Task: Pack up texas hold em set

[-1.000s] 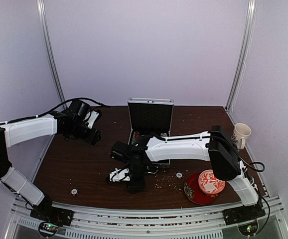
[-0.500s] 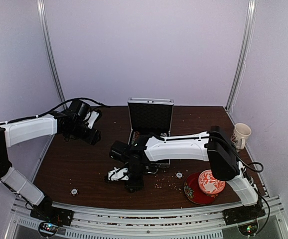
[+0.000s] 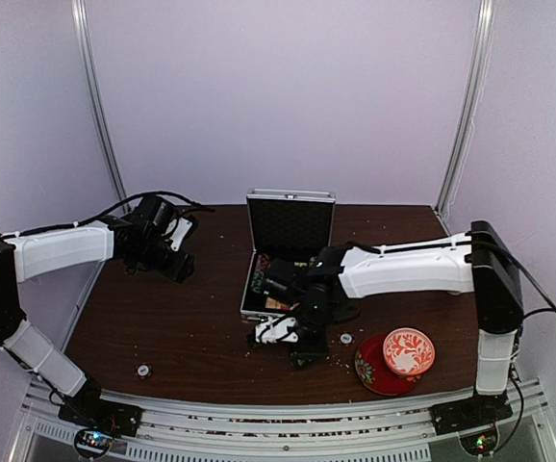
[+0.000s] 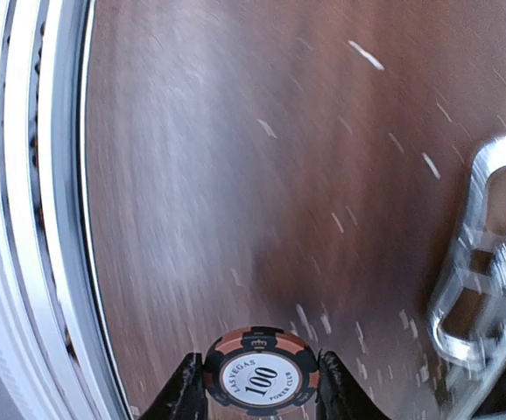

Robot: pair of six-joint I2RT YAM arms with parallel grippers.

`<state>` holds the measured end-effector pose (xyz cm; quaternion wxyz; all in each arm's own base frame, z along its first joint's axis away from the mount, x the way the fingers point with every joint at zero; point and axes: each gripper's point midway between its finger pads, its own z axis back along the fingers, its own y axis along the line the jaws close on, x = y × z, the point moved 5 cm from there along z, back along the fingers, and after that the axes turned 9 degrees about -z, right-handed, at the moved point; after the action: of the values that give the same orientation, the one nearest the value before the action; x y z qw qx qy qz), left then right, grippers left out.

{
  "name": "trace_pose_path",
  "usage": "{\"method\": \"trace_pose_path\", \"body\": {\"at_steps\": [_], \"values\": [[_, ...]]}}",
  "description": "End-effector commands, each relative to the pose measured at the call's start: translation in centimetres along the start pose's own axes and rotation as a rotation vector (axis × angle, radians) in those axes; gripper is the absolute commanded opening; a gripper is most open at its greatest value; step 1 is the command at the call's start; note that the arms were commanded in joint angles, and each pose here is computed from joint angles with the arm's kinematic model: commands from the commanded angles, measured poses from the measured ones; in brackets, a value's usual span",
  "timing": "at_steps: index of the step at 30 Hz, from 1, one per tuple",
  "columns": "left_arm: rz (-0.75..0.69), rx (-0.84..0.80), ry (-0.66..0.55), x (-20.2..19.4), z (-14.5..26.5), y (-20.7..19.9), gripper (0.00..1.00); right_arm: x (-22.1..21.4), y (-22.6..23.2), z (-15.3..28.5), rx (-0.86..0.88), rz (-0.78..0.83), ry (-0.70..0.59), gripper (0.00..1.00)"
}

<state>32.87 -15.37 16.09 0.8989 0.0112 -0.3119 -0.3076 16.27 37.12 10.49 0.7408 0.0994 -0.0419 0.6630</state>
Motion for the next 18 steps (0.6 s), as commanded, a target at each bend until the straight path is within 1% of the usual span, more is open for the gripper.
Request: {"method": "trace_pose_path", "body": {"at_steps": [1,5,9,18], "values": [[0.003,0.019,0.022,-0.2,-0.9,0.4,0.58,-3.8,-3.5,3.1,-0.061,-0.126,-0.039,0.31],[0.0,0.012,0.034,-0.3,-1.3,0.4,0.57,-7.3,-6.2,3.5,-0.078,-0.237,-0.035,0.31],[-0.001,0.017,0.04,-0.5,-1.3,0.4,0.57,-9.1,-8.1,3.6,-0.105,-0.321,-0.067,0.32],[-0.011,0.022,0.049,-0.5,-1.5,0.4,0.57,-10.3,-9.1,1.6,-0.112,-0.345,-0.043,0.32]]}}
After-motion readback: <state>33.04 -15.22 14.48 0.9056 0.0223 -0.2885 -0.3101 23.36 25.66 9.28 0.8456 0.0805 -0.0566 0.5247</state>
